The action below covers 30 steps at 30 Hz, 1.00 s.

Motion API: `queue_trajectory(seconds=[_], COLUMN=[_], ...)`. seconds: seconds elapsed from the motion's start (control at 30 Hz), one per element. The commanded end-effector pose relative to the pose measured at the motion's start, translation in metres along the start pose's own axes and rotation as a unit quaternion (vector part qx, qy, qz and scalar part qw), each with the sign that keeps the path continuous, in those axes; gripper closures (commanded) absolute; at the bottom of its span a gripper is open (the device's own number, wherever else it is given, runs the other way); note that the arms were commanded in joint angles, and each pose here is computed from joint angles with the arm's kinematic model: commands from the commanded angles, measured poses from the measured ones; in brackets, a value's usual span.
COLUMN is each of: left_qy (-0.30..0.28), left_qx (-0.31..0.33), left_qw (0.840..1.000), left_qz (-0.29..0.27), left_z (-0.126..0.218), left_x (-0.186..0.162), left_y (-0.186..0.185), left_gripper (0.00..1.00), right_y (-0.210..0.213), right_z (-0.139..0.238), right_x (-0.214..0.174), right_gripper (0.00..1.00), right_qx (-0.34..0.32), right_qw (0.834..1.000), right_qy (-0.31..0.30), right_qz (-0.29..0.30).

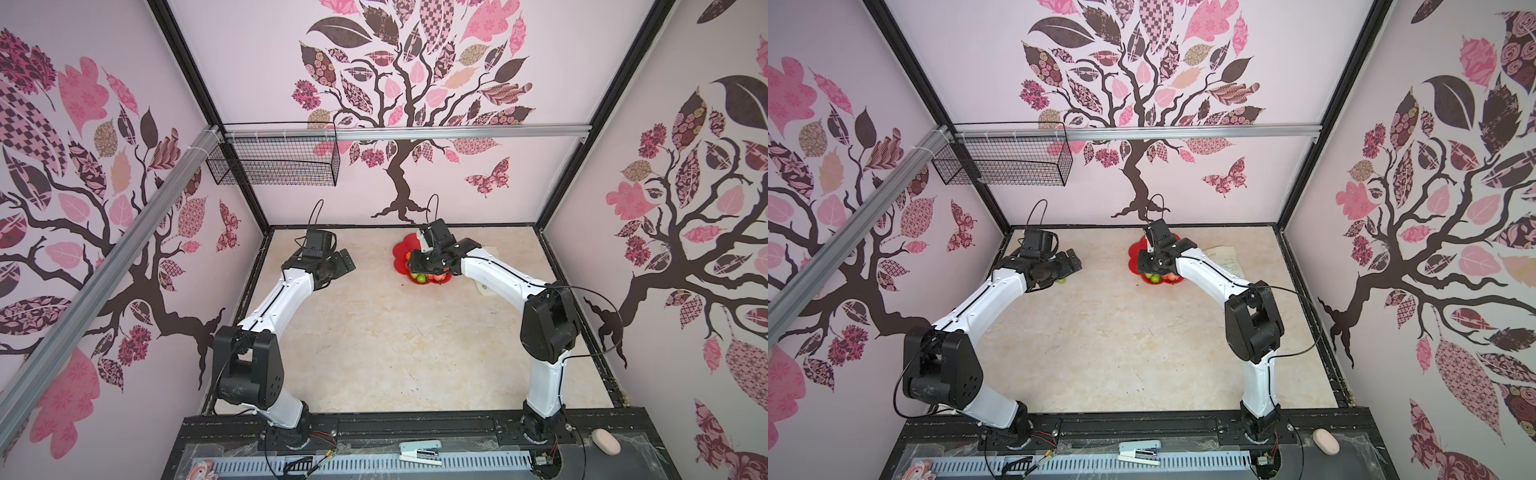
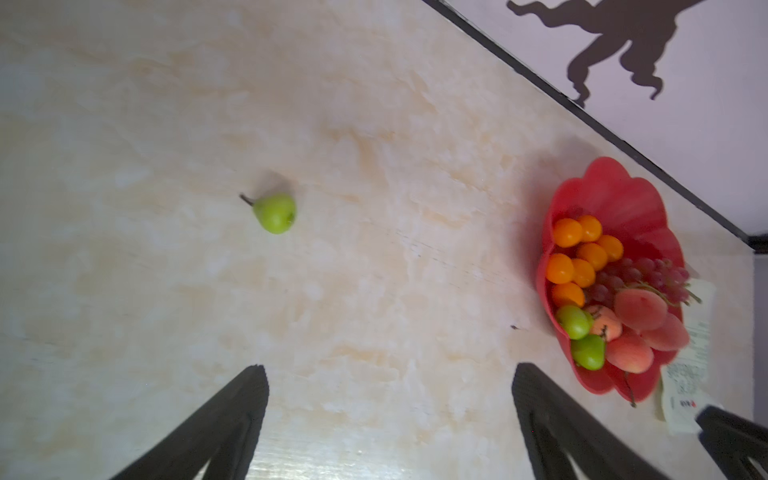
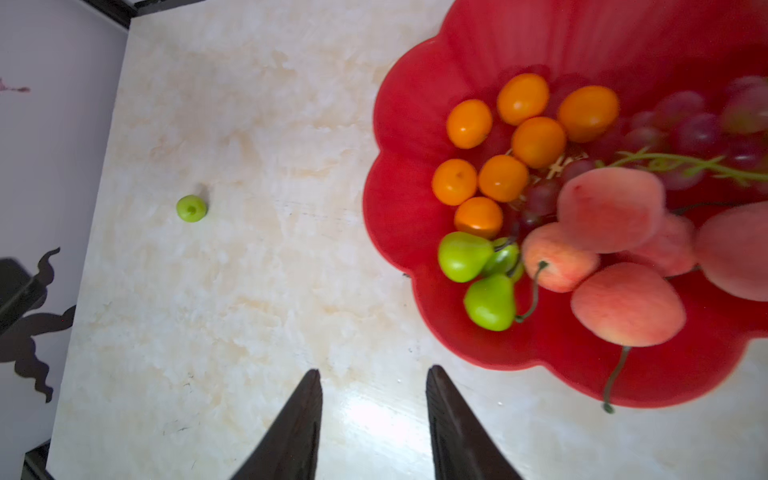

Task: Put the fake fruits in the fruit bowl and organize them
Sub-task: 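Drop the pear into the bowl with the right gripper while the left gripper approaches, then lower the left gripper over the small green pear and close on it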

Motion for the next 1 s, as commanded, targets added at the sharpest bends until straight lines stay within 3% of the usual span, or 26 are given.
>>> queue_trajectory(seconds=[0.0, 0.23, 0.47, 0.7, 0.97], left_qy=[0.002, 0.033, 0.055, 0.097, 0.138], left_qx=[0.054, 0.068, 0.068, 0.084, 0.071], left_qw=[0.998, 0.996, 0.988, 0.977, 0.967], left_qz=[0.012, -0.039, -0.130, -0.173, -0.204], left_z=[-0.009, -0.034, -0.054, -0.087, -0.114], left_x=[0.013, 0.036, 0.052, 0.052, 0.049], left_y=[0.019, 0.034, 0.026, 0.030, 0.030], left_gripper=[0.11, 0.24, 0.29, 0.36, 0.38], right_y=[0.031, 0.053, 0.074, 0.101, 0.097], right_z=[0.016, 0.021, 0.024, 0.037, 0.043], right_x=[0.003, -0.006, -0.021, -0.031, -0.034], right_gripper=[0.55, 0.56, 0.55, 0.55, 0.55], right_qx=[0.034, 0.071, 0.117, 0.147, 0.134], right_qw=[0.999, 0.997, 0.992, 0.987, 0.988], right_qy=[-0.020, -0.012, -0.017, -0.033, -0.032], right_qz=[0.016, 0.027, 0.034, 0.054, 0.063])
Point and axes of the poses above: each gripper's point midway between its finger pads, its own z axis back along the fingers, its own y axis along the line the jaws close on, x = y × z, the point moved 8 cm from there along z, back along the fingers, and after that the axes turned 3 degrees about z, right-handed, at the moved point
